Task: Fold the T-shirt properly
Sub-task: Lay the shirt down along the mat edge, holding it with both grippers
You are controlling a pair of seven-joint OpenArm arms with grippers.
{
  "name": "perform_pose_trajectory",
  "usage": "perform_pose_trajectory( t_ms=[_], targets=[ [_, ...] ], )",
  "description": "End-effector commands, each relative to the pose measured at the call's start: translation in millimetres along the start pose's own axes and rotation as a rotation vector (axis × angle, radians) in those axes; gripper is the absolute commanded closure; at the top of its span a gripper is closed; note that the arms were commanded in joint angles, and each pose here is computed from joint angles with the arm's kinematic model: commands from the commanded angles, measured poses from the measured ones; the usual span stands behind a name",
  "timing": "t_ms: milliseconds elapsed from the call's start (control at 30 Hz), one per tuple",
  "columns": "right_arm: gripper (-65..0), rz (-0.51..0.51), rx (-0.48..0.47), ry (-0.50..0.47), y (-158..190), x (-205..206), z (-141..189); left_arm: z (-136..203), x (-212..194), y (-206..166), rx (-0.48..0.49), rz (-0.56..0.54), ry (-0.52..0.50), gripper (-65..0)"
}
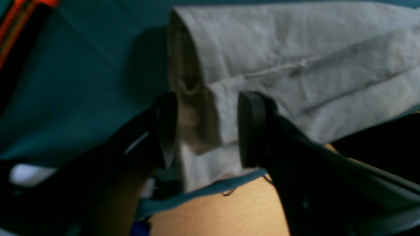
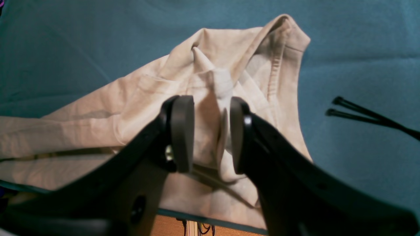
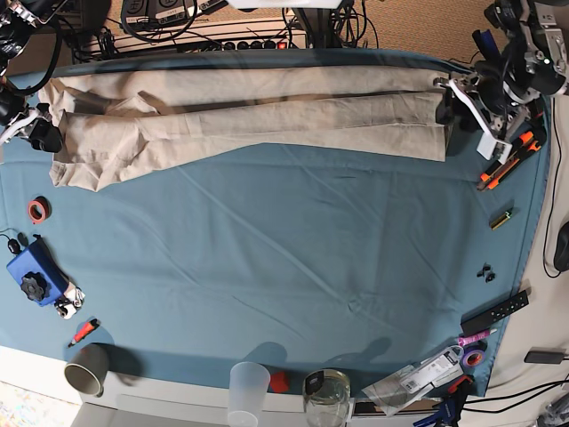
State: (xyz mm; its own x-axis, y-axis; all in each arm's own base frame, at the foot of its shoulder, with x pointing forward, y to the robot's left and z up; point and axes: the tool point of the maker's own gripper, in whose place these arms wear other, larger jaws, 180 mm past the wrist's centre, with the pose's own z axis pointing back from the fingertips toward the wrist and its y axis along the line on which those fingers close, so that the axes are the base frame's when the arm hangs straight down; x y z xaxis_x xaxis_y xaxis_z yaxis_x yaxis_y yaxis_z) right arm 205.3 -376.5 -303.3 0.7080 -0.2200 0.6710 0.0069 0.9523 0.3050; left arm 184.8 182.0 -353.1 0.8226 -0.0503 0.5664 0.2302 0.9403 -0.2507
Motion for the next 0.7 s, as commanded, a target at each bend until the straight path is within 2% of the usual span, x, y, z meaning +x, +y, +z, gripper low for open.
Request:
perform_pose_trajectory(
  t_ms=[0, 100, 300, 600, 667],
  targets=[
    [-19.0, 0.038, -0.002, -0.047, 0.5, 18.5, 7.2, 1.8, 7.4, -3.2, -0.009, 0.003, -0.037, -30.3],
    [-19.0, 0.038, -0.003, -0.047, 0.5, 18.4, 7.2, -5.8, 2.8, -6.8, -0.02, 0.049, -0.039, -30.3],
    [-19.0, 0.038, -0.002, -0.048, 0.6, 18.6, 7.2, -13.7, -16.4, 10.5, 0.063, 0.104, 0.023, -30.3],
    [-19.0, 0.039, -0.002, -0.048, 0.5, 18.7, 7.3, -28.3, -40.2, 4.0, -0.034, 0.215, 0.072, -30.2],
    [-19.0, 0.038, -0.002, -0.048, 0.6, 18.6, 7.2, -28.0, -42.8, 2.6, -0.04, 0.223, 0.088, -27.9]
  ],
)
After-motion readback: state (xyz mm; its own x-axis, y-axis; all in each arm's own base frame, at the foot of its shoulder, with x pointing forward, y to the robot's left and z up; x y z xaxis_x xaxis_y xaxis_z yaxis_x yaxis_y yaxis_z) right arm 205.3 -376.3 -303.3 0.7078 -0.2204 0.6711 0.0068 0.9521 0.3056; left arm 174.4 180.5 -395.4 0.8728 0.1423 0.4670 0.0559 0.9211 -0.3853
